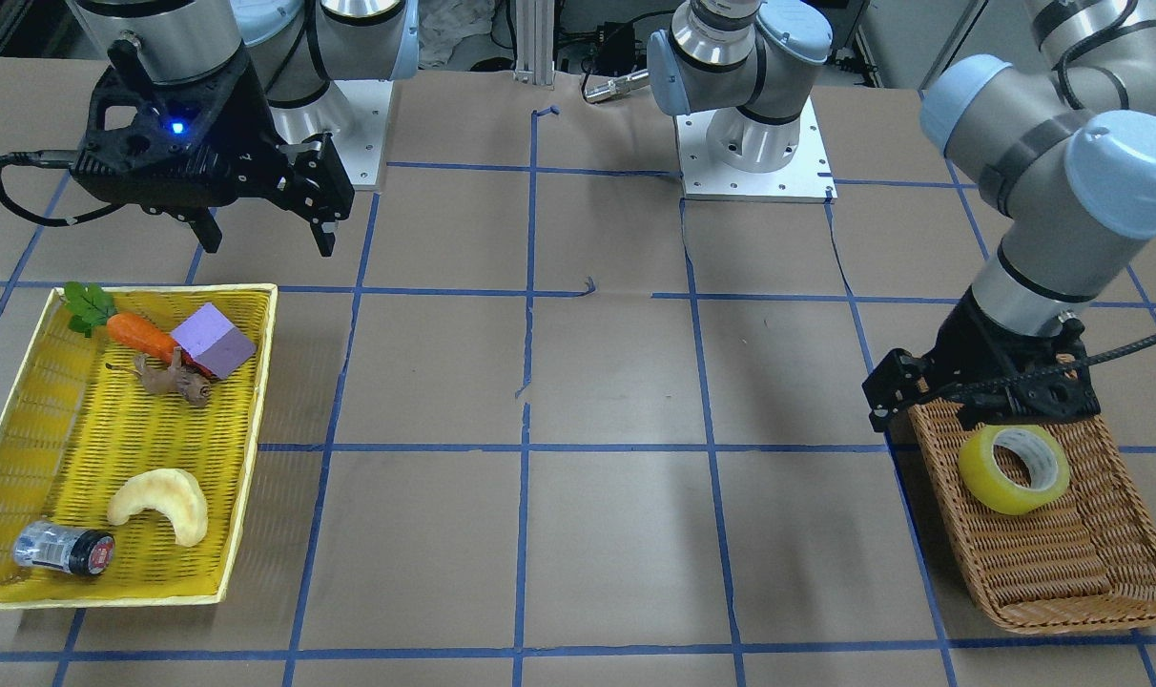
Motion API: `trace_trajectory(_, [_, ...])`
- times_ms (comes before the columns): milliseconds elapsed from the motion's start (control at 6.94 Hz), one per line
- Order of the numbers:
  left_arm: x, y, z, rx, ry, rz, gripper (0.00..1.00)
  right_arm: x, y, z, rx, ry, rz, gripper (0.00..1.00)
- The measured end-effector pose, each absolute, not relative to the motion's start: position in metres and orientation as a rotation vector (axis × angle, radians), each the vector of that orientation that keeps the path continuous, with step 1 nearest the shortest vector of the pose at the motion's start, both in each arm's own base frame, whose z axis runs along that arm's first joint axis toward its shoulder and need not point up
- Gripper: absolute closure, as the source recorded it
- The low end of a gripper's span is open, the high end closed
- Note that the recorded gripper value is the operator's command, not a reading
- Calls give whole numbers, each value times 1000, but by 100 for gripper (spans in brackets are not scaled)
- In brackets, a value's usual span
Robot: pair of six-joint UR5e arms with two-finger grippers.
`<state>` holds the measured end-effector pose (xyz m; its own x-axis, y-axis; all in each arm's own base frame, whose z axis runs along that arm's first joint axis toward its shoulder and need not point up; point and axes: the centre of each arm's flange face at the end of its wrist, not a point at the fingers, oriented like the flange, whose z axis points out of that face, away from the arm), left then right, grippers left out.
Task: Transfer tape with both arms
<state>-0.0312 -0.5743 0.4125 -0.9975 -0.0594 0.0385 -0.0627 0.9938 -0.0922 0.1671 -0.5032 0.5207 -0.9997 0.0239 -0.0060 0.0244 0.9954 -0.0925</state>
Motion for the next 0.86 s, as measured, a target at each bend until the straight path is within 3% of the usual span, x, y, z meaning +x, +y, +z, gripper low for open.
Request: trace_trajectory(864, [-137,-535,461,15,-3130,47,0,165,-504,520,39,3136,-144,0])
